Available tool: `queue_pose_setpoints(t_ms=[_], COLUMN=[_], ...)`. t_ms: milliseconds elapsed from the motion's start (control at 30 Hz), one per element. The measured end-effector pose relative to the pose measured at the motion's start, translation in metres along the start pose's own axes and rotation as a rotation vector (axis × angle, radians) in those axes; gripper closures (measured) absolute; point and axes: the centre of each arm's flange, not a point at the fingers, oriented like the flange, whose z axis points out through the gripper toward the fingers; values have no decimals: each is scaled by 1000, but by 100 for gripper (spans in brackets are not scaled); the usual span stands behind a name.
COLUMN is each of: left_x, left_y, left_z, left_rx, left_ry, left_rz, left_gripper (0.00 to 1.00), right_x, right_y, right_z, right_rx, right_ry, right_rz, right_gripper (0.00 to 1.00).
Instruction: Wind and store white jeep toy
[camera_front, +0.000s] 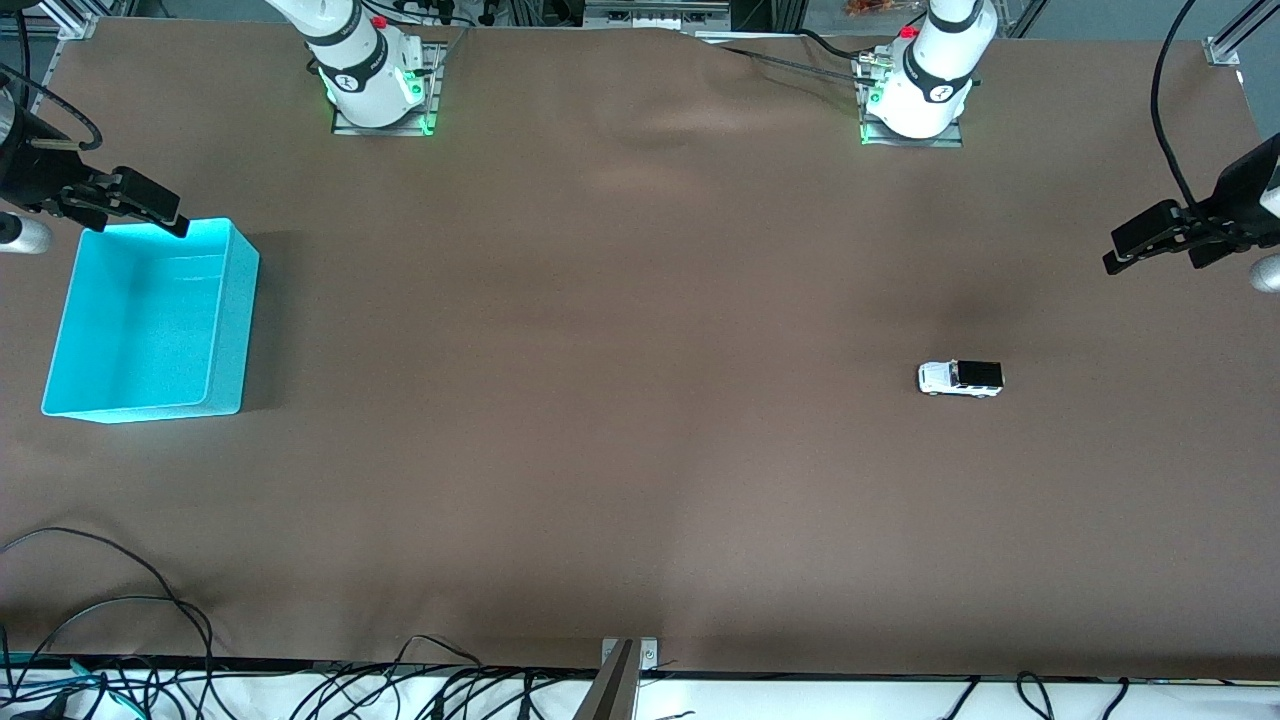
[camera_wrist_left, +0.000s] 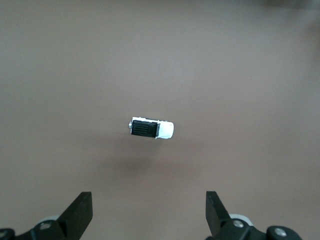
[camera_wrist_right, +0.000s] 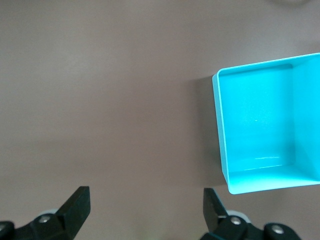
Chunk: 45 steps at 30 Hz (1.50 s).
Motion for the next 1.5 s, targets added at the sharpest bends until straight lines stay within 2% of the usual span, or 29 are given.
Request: queue_pose_setpoints(t_ms=[500,1501], left_x=[-1,-2], left_y=[0,-17], left_z=[15,17], left_rx=[1,1], left_ry=[-32,-44], left_rz=[-1,-29], left_gripper=[0,0], right_x=[0,0], right_y=[0,0], right_z=[0,-3], right_rx=[0,0], right_ry=[0,6], right_rz=[0,-1], right_gripper=[0,0])
